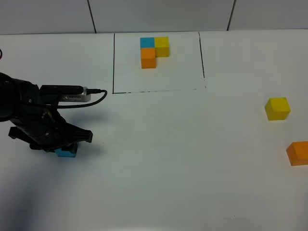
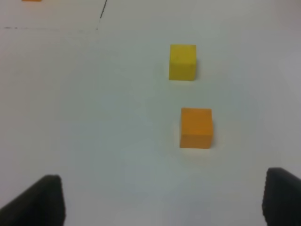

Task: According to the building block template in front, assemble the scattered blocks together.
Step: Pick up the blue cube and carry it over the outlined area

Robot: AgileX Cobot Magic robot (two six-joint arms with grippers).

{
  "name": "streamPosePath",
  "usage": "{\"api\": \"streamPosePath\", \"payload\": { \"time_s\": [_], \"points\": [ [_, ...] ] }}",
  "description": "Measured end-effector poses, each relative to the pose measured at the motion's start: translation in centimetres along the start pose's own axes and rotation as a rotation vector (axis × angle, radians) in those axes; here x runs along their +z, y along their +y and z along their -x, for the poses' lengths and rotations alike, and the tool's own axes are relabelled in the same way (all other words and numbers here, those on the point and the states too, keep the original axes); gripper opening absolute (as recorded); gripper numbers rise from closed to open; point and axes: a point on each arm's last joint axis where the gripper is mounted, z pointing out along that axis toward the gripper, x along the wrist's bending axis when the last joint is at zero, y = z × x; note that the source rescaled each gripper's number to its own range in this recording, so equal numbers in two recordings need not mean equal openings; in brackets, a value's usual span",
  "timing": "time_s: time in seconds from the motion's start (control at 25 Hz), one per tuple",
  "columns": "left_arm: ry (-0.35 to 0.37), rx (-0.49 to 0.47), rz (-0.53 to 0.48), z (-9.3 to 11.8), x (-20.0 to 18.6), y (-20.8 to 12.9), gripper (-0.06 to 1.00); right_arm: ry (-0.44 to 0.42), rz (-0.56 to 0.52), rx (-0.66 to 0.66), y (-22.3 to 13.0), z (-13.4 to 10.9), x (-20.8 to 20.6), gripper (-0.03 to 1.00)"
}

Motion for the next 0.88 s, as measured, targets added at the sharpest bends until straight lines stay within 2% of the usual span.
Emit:
{"api": "streamPosePath", "payload": {
  "time_s": [0.12, 0.44, 0.68, 0.88],
  "points": [
    [0.004, 0.041, 0.0, 0.0, -0.1, 0.1, 0.0, 0.0, 0.0, 0.0, 0.0, 0.0, 0.0, 0.73],
    [0.007, 0.285, -0.018, 0.8, -2.6, 2.4, 0.0, 0.0, 0.0, 0.0, 0.0, 0.0, 0.0, 0.73],
    [-0.007, 0.526, 0.054, 4.4, -6.0, 5.3, 0.0, 0.0, 0.0, 0.001, 0.0, 0.0, 0.0, 0.73],
    [-0.01, 0.671, 0.038, 8.0, -6.6, 7.6, 0.0, 0.0, 0.0, 0.001, 0.0, 0.0, 0.0, 0.73]
  ]
}}
